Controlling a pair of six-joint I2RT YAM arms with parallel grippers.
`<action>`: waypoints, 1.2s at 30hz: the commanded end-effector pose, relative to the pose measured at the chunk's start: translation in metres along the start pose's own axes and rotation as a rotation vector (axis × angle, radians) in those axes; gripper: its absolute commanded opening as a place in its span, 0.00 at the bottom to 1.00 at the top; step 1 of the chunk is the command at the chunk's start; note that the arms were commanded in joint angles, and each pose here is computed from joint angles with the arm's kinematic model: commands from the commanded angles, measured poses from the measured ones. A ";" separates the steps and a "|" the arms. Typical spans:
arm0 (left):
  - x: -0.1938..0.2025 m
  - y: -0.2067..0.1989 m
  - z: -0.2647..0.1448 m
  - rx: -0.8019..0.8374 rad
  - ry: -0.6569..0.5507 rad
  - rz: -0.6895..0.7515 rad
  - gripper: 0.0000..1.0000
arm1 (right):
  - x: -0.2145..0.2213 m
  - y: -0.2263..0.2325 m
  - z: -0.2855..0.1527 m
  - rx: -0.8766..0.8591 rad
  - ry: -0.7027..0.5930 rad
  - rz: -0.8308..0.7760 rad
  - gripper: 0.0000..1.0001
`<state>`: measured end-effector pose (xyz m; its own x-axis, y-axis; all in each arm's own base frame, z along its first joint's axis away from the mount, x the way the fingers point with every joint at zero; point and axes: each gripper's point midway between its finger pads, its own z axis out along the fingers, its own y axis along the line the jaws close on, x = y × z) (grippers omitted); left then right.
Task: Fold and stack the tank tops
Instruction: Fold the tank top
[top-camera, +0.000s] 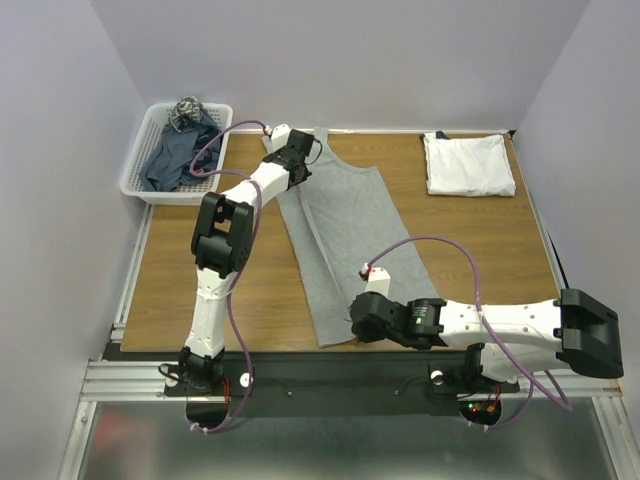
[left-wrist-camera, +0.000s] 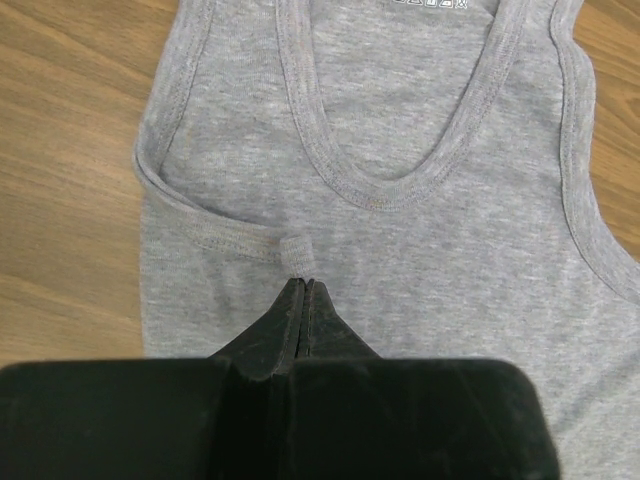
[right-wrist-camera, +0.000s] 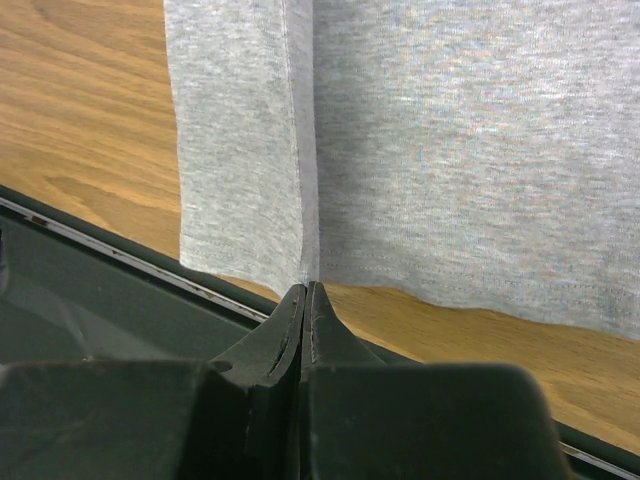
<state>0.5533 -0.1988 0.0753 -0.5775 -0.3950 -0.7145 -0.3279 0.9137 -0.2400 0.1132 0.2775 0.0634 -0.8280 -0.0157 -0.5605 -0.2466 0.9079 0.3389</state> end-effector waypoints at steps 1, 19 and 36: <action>-0.020 -0.015 -0.005 0.017 -0.054 -0.026 0.00 | -0.011 0.002 -0.002 -0.013 -0.052 0.048 0.01; -0.007 -0.033 -0.001 0.063 -0.032 -0.014 0.00 | -0.004 -0.012 -0.001 0.012 -0.045 0.071 0.01; -0.027 -0.051 -0.027 0.164 -0.084 -0.021 0.43 | -0.007 -0.019 -0.007 0.049 -0.054 0.082 0.35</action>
<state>0.5603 -0.2309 0.0619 -0.5903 -0.3947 -0.7041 -0.2669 0.9187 -0.2912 0.1134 0.2640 0.0584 -0.8346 0.0457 -0.5489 -0.1846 0.9157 0.3569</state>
